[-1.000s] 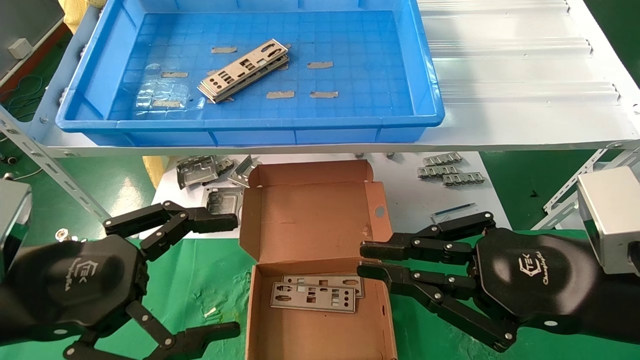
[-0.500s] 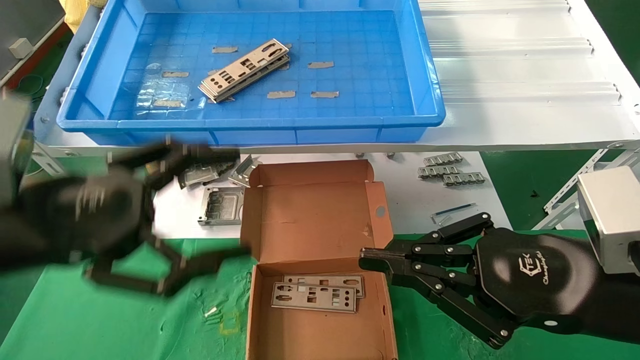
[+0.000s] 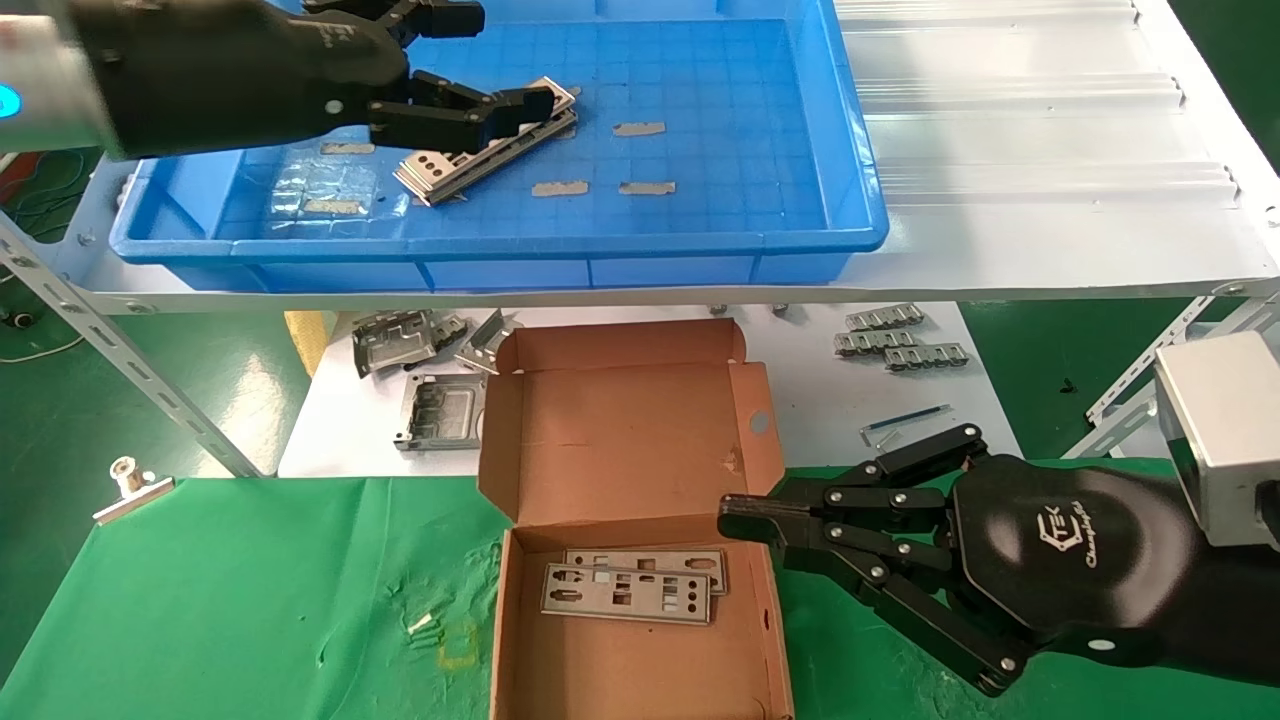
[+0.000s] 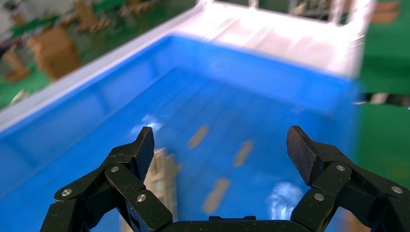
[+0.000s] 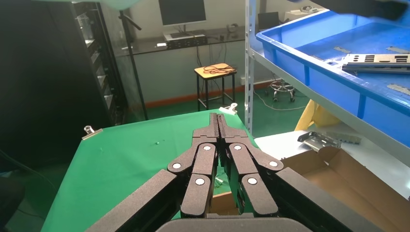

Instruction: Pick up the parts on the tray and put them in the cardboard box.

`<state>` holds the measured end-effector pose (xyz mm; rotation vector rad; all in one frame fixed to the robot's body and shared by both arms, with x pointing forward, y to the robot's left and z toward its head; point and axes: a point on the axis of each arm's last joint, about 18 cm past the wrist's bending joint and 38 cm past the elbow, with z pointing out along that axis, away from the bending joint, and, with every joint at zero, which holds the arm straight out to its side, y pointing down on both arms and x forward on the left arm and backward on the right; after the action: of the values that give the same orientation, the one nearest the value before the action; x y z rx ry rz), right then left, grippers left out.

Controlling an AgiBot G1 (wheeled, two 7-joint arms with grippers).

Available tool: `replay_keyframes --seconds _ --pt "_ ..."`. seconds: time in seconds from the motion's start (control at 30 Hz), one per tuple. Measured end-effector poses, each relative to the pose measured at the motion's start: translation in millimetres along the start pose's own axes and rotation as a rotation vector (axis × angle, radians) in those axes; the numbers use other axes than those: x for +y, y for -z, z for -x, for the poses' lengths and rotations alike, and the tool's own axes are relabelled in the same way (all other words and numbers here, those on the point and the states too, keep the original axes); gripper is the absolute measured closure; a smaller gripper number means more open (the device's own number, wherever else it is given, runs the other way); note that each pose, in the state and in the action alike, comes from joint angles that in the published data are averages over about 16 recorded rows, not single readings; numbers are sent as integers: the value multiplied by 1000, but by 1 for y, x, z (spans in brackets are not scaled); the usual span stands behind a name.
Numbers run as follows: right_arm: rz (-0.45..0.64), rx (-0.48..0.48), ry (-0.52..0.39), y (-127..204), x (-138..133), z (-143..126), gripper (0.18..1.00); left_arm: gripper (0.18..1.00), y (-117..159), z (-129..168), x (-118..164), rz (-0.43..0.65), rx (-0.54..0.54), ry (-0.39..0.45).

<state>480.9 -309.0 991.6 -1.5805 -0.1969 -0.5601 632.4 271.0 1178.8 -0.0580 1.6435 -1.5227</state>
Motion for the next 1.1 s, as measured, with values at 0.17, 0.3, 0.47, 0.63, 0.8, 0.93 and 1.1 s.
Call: replay_keyframes --seconds 0.17,0.3,0.47,0.63,0.8,0.93,1.1 --pt "0 0 0 0 0 0 988 184 -29 25 7 69 -116 22" --pt "0 0 0 0 0 0 983 184 -43 37 13 115 -191 32" --pt "0 0 0 0 0 0 967 184 -53 44 18 148 -243 44" --pt "0 0 0 0 0 0 933 184 -53 43 21 163 -241 62" --pt "0 0 0 0 0 0 877 184 -50 40 24 166 -219 79" --pt "0 0 0 0 0 0 810 184 -48 37 28 172 -199 84" --pt "0 0 0 0 0 0 700 185 -48 34 33 187 -183 78"
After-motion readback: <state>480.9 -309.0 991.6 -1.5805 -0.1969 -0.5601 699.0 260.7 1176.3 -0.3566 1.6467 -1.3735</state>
